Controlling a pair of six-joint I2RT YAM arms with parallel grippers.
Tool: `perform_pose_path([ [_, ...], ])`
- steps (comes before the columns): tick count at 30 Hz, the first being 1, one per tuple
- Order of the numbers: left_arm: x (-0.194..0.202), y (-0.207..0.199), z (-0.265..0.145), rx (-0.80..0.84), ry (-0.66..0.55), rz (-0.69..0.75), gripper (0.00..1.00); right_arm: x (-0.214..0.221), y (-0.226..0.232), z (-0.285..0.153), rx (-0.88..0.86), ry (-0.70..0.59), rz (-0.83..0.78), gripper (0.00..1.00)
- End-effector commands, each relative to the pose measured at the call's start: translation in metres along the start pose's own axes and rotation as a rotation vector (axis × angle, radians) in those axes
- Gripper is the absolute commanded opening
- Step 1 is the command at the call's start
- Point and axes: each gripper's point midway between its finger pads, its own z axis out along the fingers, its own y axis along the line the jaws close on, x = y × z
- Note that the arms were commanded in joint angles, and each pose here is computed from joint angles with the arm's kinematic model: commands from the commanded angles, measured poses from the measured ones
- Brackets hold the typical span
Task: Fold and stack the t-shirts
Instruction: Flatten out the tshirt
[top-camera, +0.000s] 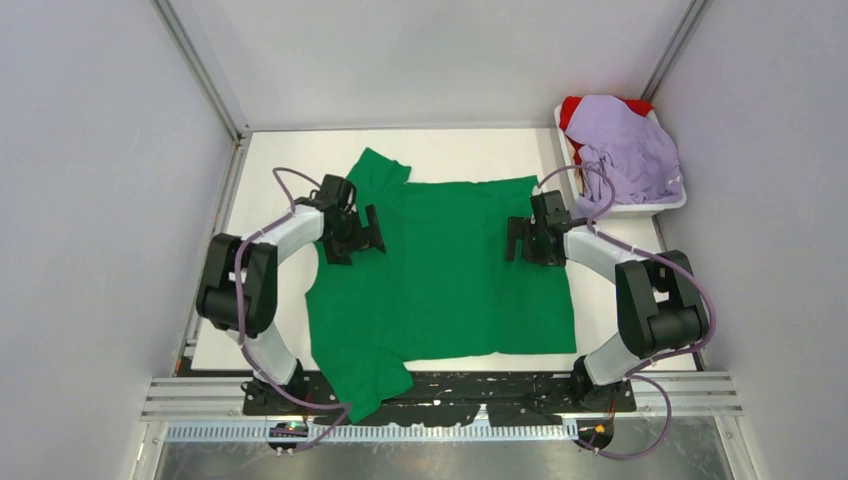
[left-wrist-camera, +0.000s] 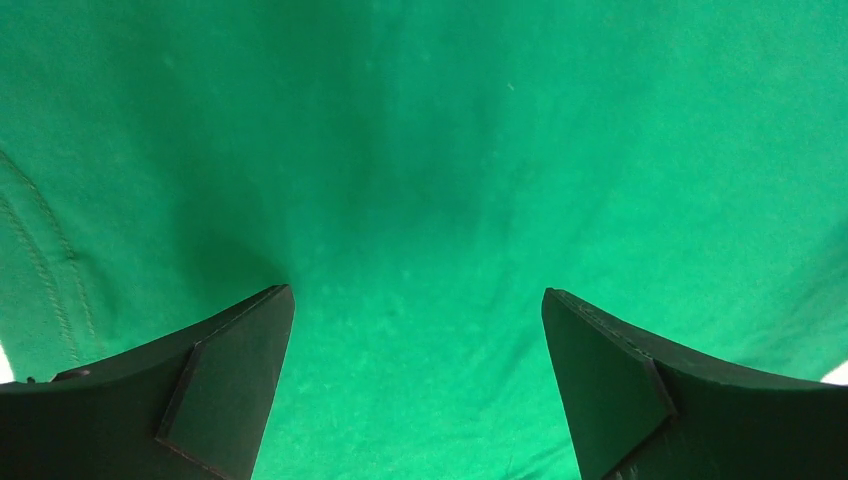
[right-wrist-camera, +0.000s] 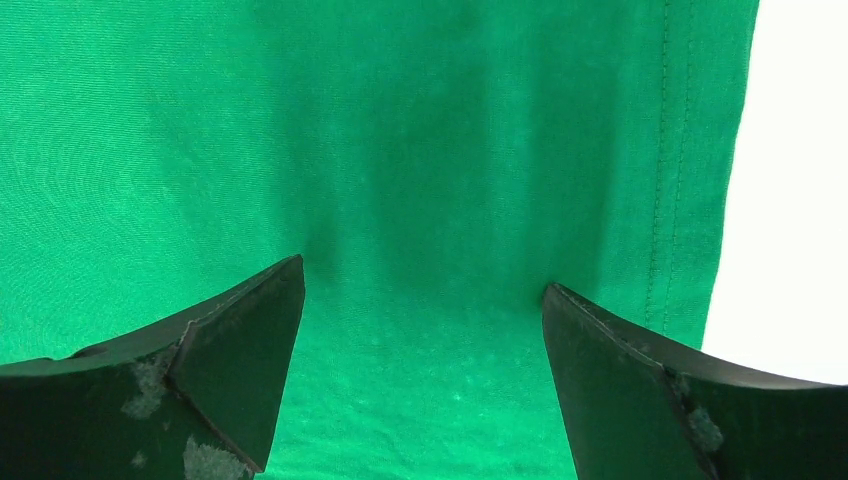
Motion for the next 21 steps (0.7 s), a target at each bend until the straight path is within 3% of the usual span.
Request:
perform_pose_path([
  [1, -0.047, 0.005, 0.009, -0.052, -0.07, -0.066, 1.0, -0.014, 0.009, 0.003, -0.028, -0.029, 0.046, 0.95],
  [12, -0.132, 0.009, 0.05, -0.045, -0.019, -0.255, 1.0, -0.055, 0.033, 0.036, -0.061, -0.001, 0.156, 0.95],
  [21, -0.214, -0.013, 0.055, 0.069, -0.128, -0.288, 1.0, -0.12, 0.038, 0.056, -0.068, -0.072, 0.172, 0.96],
])
